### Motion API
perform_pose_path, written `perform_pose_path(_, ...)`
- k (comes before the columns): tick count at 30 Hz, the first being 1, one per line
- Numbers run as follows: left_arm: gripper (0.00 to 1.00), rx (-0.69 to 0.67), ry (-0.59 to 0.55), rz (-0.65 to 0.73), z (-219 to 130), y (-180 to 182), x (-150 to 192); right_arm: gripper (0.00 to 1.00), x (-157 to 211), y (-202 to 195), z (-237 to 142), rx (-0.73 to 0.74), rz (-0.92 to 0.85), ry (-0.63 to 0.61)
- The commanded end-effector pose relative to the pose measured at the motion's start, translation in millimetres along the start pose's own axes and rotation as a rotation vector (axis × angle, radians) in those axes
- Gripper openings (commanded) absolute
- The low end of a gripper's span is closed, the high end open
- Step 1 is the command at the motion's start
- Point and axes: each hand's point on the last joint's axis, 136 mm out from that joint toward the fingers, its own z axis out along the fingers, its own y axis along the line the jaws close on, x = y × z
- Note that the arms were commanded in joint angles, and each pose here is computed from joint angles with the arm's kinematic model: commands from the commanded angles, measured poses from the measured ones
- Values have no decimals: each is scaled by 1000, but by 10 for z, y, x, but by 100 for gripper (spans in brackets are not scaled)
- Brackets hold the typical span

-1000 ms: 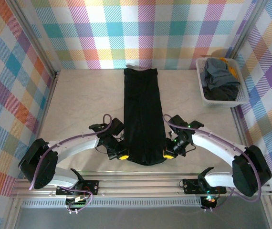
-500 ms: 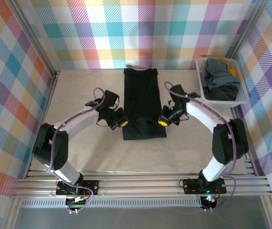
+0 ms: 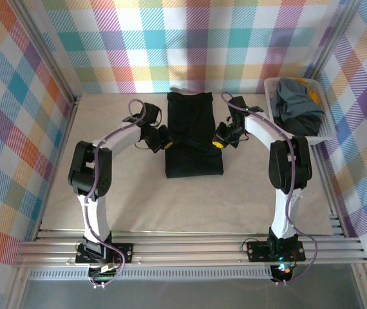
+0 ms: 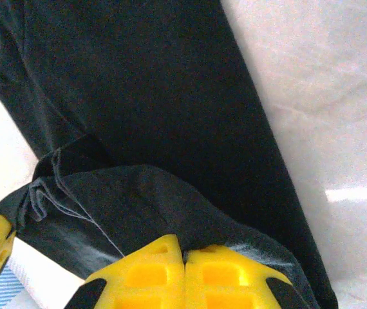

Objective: Fold and stack the t-shirts

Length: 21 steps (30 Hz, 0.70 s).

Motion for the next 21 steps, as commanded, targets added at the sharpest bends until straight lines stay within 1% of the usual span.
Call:
perform_pose_path(1, 0, -4, 0, 25, 19, -31, -123, 0, -118, 52, 25, -13, 4, -5)
perform_pose_path(4, 0, -18, 3, 26, 78, -9, -179, 1, -190, 47, 93, -11, 16, 1)
perform_pose_path(5, 6, -17, 2, 31, 86, -12, -203, 10, -215, 53, 112, -14, 16, 5)
perform_pose_path(6, 22, -20, 0, 34, 92, -7, -223, 20, -242, 71, 103, -16, 10, 3)
perform_pose_path(7, 35, -25, -8, 39, 75, -7, -239, 28, -268, 78, 81, -13, 3, -3)
perform_pose_path(8, 45, -27, -20, 46, 28, -19, -249, 35, -290, 94, 37, -9, -8, -15)
perform_pose_path(9, 52, -28, -36, 52, -38, -30, -247, 40, -315, 118, -33, -13, -23, -36)
perform_pose_path(10, 57, -32, -48, 50, -101, -16, -233, 43, -323, 138, -99, -19, -34, -53)
perform_pose_path(11, 59, -31, -60, 41, -182, 7, -198, 45, -317, 150, -173, -23, -46, -71)
perform_pose_path(13, 59, -32, -83, 14, -330, 110, -72, 48, -242, 124, -278, -21, -61, -86)
perform_pose_path(15, 60, -15, -87, -26, -440, 228, 158, 49, -87, 25, -336, -21, -56, -84)
perform_pose_path(18, 58, 20, -34, -112, -414, 431, 584, 49, 244, -234, -297, -25, -13, -56)
perform_pose_path(21, 57, 12, 20, -193, -300, 598, 923, 49, 567, -426, -202, -60, 28, -13)
